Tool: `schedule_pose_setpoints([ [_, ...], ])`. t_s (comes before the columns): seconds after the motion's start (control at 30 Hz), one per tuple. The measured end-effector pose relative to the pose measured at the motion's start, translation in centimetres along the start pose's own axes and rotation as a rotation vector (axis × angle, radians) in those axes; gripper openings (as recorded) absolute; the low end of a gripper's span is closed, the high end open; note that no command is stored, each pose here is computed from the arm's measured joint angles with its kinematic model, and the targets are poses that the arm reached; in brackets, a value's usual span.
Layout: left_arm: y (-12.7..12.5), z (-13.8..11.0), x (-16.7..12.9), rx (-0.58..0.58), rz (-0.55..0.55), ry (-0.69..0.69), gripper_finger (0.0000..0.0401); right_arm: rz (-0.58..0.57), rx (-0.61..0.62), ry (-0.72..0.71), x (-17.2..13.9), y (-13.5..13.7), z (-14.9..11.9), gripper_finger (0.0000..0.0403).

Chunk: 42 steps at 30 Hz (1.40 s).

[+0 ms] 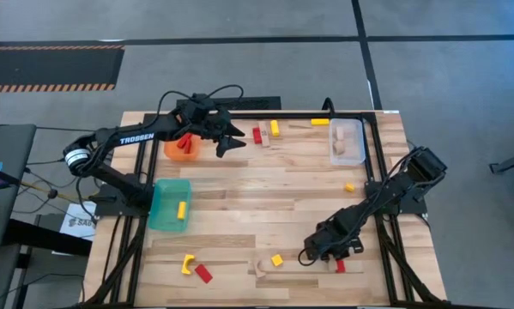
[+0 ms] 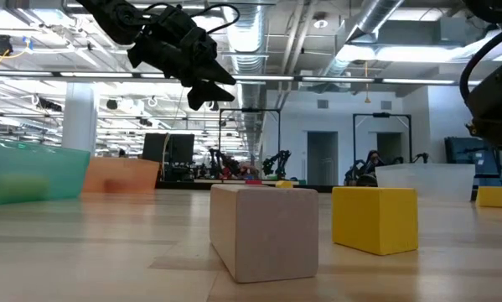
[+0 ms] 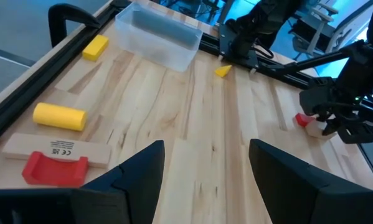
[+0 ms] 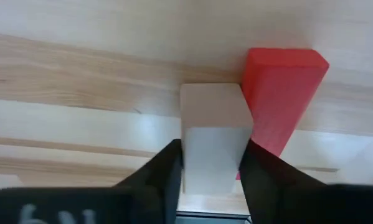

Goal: Sort & place blocks by color
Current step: Put the brown wooden block into the white bin

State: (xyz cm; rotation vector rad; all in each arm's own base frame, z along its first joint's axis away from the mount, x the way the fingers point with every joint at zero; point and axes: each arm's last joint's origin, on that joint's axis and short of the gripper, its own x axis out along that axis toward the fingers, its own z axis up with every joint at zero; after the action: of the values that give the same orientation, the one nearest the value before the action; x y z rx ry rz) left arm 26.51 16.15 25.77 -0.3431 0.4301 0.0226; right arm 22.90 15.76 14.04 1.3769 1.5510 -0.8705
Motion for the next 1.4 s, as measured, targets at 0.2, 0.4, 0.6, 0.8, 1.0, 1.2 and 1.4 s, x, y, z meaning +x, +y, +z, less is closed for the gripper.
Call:
schedule_pose_setpoints([
  [0.2, 0.0, 0.0, 0.0, -0.011, -0.003, 0.002, 0.0222, -0.007, 0.004, -0.075, -1.5, 0.3, -0.3, 0.0110],
  [0.4, -0.1, -0.2, 0.0, -0.032, -0.034, 0.018, 0.0222, 0.130, -0.066, -0.203, -5.2, 1.4, -0.1, 0.0110],
  [0.6, -0.3, -1.4, -0.1, -0.140, -0.081, 0.137, 0.0222, 0.324, -0.262, -0.432, -9.6, 2.2, 2.0, 0.0110],
  [0.8, -1.5, -3.7, -0.2, -0.200, -0.164, 0.346, 0.0222, 0.342, -0.448, -0.610, -13.1, 2.7, 6.6, 0.0110],
  [1.0, -2.4, -4.8, -0.1, -0.183, -0.124, 0.459, 0.0222, 0.215, -0.318, -0.689, -15.8, 1.0, 14.0, 0.0110],
  [1.2, -3.3, -4.7, -0.2, -0.152, -0.108, 0.469, 0.0222, 0.161, -0.218, -0.758, -19.2, -1.7, 19.6, 0.0112],
  [1.4, -4.0, -4.4, -0.6, -0.135, -0.051, 0.459, 0.0222, 0.046, -0.088, -0.832, -22.1, -6.3, 21.7, 0.0113],
])
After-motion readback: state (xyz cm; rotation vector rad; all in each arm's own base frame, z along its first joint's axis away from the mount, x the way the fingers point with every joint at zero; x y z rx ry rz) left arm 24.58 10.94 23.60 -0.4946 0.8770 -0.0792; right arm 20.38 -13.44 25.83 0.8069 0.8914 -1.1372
